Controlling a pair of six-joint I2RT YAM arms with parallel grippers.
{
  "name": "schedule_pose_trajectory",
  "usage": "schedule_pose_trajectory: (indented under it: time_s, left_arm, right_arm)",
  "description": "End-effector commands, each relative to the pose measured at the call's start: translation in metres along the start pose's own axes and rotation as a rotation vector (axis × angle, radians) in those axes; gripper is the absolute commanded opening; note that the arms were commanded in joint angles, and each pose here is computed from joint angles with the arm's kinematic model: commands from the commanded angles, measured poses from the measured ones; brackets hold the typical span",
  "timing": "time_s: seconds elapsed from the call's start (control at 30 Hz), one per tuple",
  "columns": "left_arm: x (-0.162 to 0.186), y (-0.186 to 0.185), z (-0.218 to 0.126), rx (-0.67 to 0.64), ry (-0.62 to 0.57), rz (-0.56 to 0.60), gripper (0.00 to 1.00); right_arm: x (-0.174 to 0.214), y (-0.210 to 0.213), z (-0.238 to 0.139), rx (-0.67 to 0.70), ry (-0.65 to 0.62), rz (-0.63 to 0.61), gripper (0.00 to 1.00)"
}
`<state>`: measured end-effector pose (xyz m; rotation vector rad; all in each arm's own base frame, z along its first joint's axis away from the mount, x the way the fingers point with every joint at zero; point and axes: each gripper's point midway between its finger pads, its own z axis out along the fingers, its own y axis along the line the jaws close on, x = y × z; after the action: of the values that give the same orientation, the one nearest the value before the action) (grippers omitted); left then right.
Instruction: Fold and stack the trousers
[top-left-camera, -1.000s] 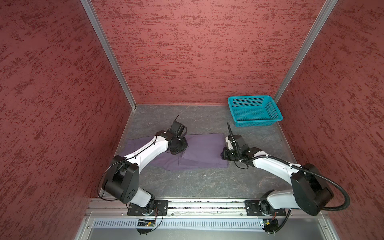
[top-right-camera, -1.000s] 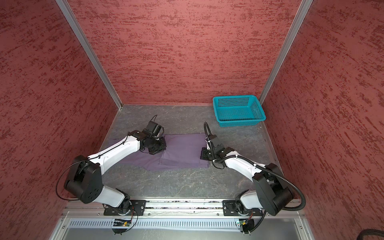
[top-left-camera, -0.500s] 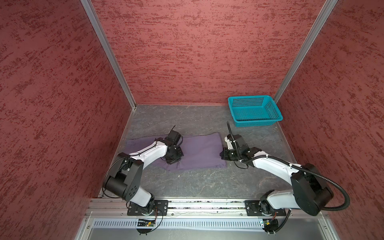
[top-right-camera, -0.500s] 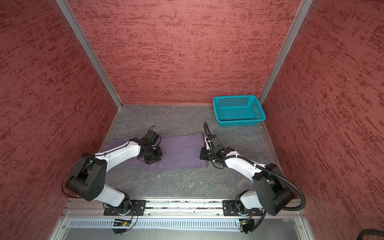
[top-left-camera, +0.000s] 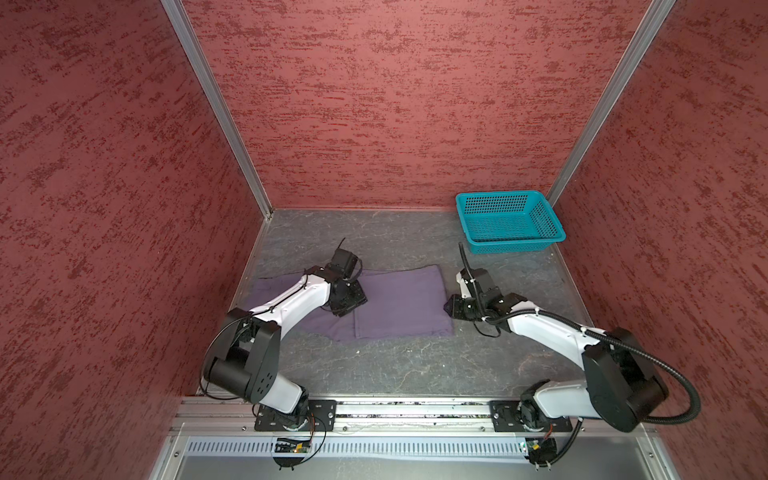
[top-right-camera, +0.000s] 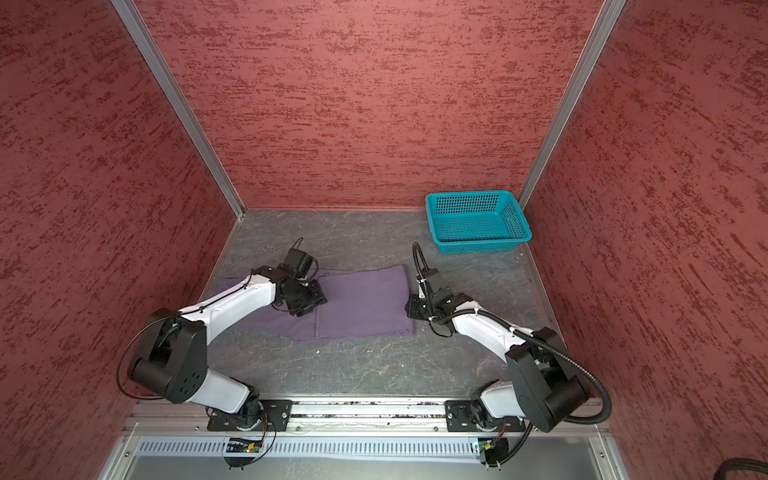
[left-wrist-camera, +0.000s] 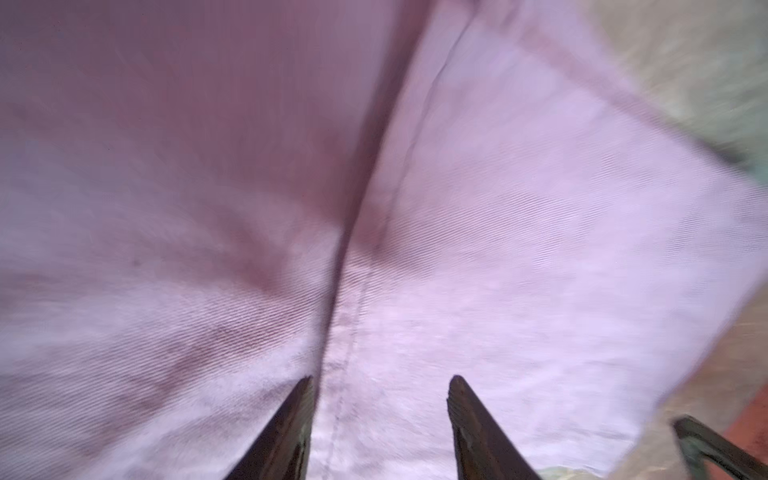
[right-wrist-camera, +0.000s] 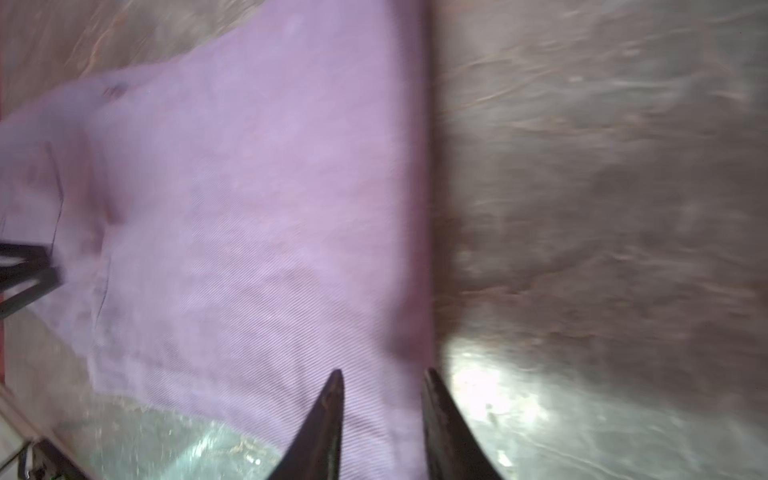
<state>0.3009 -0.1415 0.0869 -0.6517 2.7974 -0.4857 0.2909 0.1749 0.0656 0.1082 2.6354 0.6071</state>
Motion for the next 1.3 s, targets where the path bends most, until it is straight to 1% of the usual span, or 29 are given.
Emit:
schedule_pose_trajectory:
  time_s: [0.0, 0.13, 0.23, 0.3, 0.37, 0.43, 0.5, 0.53, 0.57, 0.67, 0.73, 0.83, 0.9, 1.0, 1.1, 1.17, 1.27]
  left_arm:
    - [-0.006, -0.011, -0.008, 0.026, -0.029, 0.037, 0.51]
    - [0.008, -0.025, 0.017, 0.075, 0.043, 0.05, 0.47]
    - [0.021, -0.03, 0.038, 0.075, 0.087, 0.064, 0.45]
    - [0.025, -0.031, 0.048, 0.077, 0.107, 0.064, 0.45]
    - [0.028, -0.031, 0.055, 0.076, 0.118, 0.063, 0.45]
    - [0.028, -0.03, 0.06, 0.072, 0.124, 0.061, 0.45]
    - [0.028, -0.029, 0.064, 0.068, 0.128, 0.064, 0.45]
    - [0.028, -0.028, 0.066, 0.064, 0.13, 0.061, 0.45]
    - [0.028, -0.027, 0.067, 0.062, 0.132, 0.06, 0.44]
    - [0.025, -0.03, 0.067, 0.074, 0.131, 0.057, 0.44]
    - [0.02, -0.037, 0.06, 0.098, 0.119, 0.059, 0.44]
    - [0.007, -0.048, 0.039, 0.147, 0.085, 0.057, 0.44]
    - [-0.007, -0.054, 0.017, 0.191, 0.046, 0.05, 0.46]
    - [-0.028, -0.051, -0.016, 0.239, -0.024, 0.025, 0.49]
    - [-0.046, -0.034, -0.04, 0.259, -0.085, -0.018, 0.51]
    - [-0.055, -0.016, -0.051, 0.256, -0.115, -0.053, 0.52]
    - [-0.058, 0.015, -0.057, 0.229, -0.132, -0.107, 0.52]
  right_arm:
    - [-0.018, -0.003, 0.003, 0.004, -0.012, -0.014, 0.42]
    - [-0.016, 0.012, 0.019, -0.081, 0.038, -0.023, 0.54]
    - [-0.015, 0.02, 0.027, -0.135, 0.054, -0.023, 0.55]
    - [-0.014, 0.021, 0.033, -0.148, 0.061, -0.015, 0.54]
    - [-0.013, 0.02, 0.037, -0.147, 0.063, -0.006, 0.46]
    - [-0.012, 0.016, 0.04, -0.14, 0.062, 0.01, 0.35]
    - [-0.009, 0.012, 0.044, -0.143, 0.062, 0.036, 0.13]
    - [-0.007, 0.01, 0.045, -0.149, 0.066, 0.05, 0.05]
    - [-0.006, 0.008, 0.046, -0.151, 0.07, 0.065, 0.0]
    - [-0.005, -0.001, 0.041, -0.138, 0.063, 0.096, 0.0]
    - [-0.007, -0.013, 0.032, -0.088, 0.045, 0.097, 0.0]
    - [-0.017, -0.045, 0.007, 0.084, 0.01, 0.083, 0.0]
    - [-0.028, -0.069, -0.021, 0.206, -0.033, 0.09, 0.0]
    - [-0.04, -0.101, -0.063, 0.36, -0.09, 0.146, 0.0]
    - [-0.05, -0.117, -0.099, 0.423, -0.161, 0.207, 0.0]
    - [-0.057, -0.128, -0.124, 0.465, -0.204, 0.251, 0.0]
    - [-0.068, -0.142, -0.158, 0.512, -0.275, 0.304, 0.0]
